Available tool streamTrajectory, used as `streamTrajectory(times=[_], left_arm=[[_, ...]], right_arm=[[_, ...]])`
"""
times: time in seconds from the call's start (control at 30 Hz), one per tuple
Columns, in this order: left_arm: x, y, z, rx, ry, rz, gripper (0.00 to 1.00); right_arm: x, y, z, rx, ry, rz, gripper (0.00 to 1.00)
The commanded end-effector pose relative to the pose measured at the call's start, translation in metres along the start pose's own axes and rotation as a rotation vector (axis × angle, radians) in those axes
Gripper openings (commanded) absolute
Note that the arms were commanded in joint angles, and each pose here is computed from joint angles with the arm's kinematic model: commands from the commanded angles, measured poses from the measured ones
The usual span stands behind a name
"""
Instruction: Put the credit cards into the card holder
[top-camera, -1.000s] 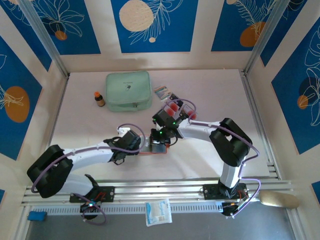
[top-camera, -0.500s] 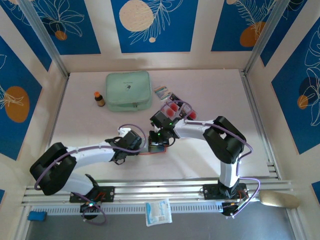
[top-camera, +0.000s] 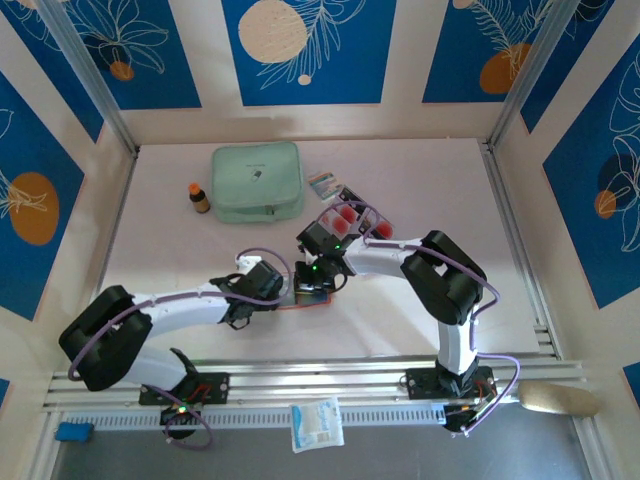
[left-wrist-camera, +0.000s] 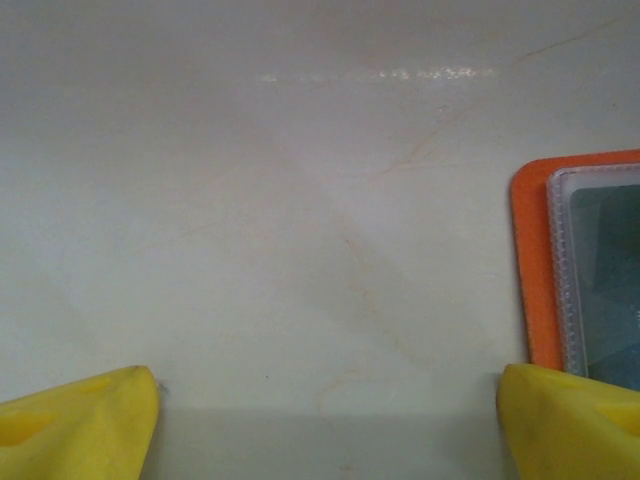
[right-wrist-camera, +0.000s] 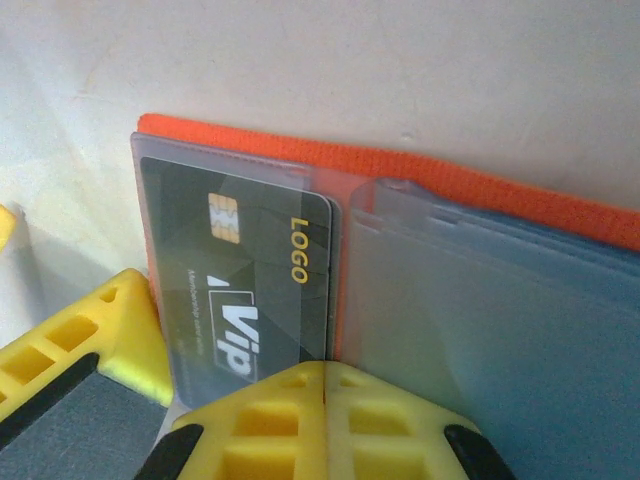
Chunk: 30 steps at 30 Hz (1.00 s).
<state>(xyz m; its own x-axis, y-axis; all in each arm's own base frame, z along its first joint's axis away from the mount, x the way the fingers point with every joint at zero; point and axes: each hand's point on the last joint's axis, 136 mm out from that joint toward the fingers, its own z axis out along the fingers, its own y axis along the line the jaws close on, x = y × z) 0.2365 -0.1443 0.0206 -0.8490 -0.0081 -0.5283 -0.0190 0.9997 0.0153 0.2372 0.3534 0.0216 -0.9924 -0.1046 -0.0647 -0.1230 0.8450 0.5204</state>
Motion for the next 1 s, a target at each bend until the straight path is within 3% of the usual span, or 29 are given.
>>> streamTrajectory(times=[0.0,0.5,0.97], left_arm=[[-0.010,0.002,-0.010,0.006,-0.027,-0.007,0.89],[-0.056,-0.011,-0.050,0.091,-0.118,-0.045,0.89],[-0.069,-0.060,-0.058,0.232,-0.099,-0.029,0.88]], right_arm=[[0.010,-0.001,0.007,0.001,0.050,0.021,0.02],[-0.008,0.016,-0.045,-0.057,-0.046,-0.009,0.05],[-0.028,-0.041,-0.066,0.025,-0.091,0.001,0.06]])
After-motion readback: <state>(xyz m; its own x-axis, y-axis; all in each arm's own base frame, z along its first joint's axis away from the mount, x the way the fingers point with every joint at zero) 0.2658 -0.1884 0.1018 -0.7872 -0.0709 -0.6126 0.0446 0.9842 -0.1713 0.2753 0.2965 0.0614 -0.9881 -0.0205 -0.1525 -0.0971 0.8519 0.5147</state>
